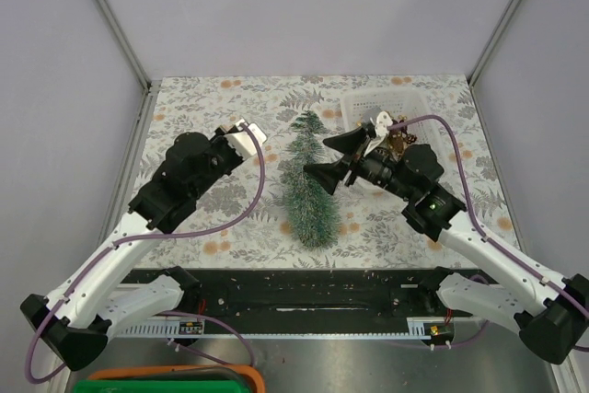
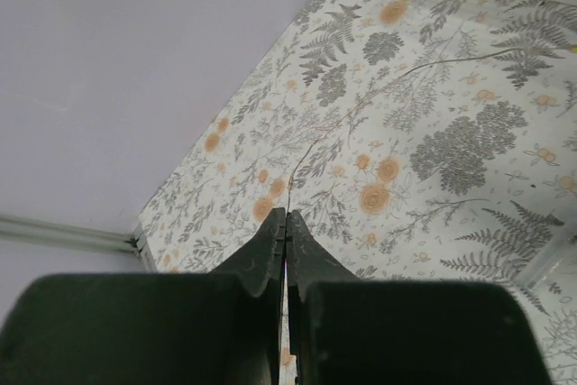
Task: Decorate the small christmas tree
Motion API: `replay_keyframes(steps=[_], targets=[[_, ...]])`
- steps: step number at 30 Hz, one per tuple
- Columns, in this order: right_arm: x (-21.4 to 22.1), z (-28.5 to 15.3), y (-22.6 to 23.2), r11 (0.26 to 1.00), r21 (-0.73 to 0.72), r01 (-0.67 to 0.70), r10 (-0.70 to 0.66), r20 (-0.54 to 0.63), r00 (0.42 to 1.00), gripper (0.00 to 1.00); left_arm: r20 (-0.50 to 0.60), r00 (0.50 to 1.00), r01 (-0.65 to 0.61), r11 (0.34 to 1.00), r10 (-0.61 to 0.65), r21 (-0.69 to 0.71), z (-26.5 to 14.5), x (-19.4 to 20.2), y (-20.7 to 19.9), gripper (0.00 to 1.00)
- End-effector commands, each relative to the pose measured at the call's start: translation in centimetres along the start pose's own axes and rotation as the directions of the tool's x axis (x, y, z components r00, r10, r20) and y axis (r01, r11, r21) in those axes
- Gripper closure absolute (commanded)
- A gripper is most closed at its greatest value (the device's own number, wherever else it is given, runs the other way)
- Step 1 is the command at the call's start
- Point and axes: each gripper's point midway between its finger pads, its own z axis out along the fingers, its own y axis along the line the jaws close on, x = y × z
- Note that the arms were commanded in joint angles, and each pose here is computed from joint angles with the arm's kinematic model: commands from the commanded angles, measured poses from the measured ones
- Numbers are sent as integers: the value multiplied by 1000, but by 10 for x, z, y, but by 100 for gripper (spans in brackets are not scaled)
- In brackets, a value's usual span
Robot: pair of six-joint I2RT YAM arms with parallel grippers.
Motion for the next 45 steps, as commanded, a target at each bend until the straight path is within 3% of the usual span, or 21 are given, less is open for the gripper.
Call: replay_keyframes(steps=[1,9,15,21,26,35,45], targets=[[-38,13,2,1000,4,6,-7,104,995,1,151,988,36,999,-41,32,-6,-36,2,100],[-24,31,7,997,-71,-21,27,84,996,1,229,973,-18,991,-13,131,-18,-41,-20,100],[-11,40,6,996,-75,-44,48,61,997,14,238,971,-22,986,-18,165,-18,-41,-27,100],[-6,36,13,995,-90,-33,40,77,996,45,242,970,-28,983,-17,183,-21,-41,-31,100],[-10,23,20,994,-112,-1,16,132,991,83,232,973,-21,990,-12,141,-34,-35,-24,100],[-4,13,-3,999,23,38,-41,118,992,97,287,954,-116,988,82,101,-95,-19,-23,100],[-4,2,-19,990,124,68,-82,108,991,100,158,981,-114,994,112,0,-121,25,-12,100]])
